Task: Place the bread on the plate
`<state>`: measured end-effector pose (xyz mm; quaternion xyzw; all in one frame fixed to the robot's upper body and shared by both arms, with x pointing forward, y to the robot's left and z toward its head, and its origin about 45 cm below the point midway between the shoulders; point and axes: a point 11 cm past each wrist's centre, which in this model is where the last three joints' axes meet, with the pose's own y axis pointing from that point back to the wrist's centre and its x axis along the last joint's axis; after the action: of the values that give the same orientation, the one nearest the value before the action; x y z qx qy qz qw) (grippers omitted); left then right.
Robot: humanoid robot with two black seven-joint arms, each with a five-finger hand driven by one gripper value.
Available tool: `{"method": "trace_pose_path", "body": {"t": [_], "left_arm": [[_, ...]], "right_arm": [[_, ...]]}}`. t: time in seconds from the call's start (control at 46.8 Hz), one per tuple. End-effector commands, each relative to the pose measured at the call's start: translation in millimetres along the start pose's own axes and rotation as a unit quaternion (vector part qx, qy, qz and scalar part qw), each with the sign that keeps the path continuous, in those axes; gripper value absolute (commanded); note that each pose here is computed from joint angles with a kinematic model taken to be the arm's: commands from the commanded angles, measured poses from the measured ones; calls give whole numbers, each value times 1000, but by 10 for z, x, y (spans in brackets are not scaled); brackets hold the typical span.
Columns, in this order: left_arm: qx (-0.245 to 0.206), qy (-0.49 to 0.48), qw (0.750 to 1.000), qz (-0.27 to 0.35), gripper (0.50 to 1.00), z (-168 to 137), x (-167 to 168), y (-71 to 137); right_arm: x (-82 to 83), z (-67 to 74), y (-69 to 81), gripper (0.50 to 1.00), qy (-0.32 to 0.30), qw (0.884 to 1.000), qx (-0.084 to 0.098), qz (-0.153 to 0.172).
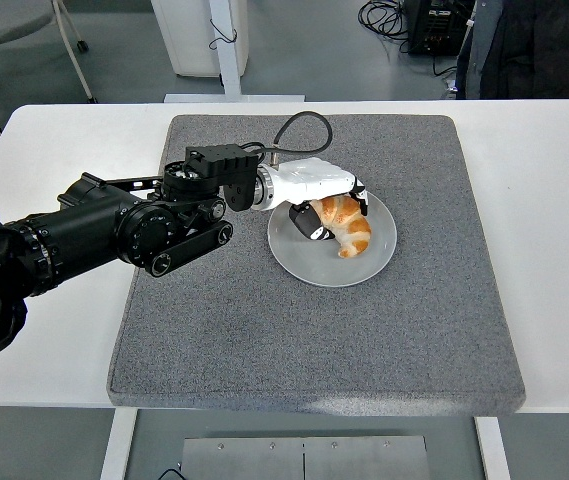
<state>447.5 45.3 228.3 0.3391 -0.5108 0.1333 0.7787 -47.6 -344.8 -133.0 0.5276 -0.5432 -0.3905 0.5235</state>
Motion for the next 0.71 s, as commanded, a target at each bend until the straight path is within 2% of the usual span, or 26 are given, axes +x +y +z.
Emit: {"method": "trace_pose_path", "body": {"t": [0.0, 0.684], "left_arm": [[-2, 3, 1000, 0, 500, -7, -45, 2], [7, 4, 1000, 10, 500, -84, -199, 18]], "right_arm": [[0, 0, 0, 1000, 0, 1000, 0, 0], [0, 1, 0, 1000, 1, 1000, 0, 0]]}}
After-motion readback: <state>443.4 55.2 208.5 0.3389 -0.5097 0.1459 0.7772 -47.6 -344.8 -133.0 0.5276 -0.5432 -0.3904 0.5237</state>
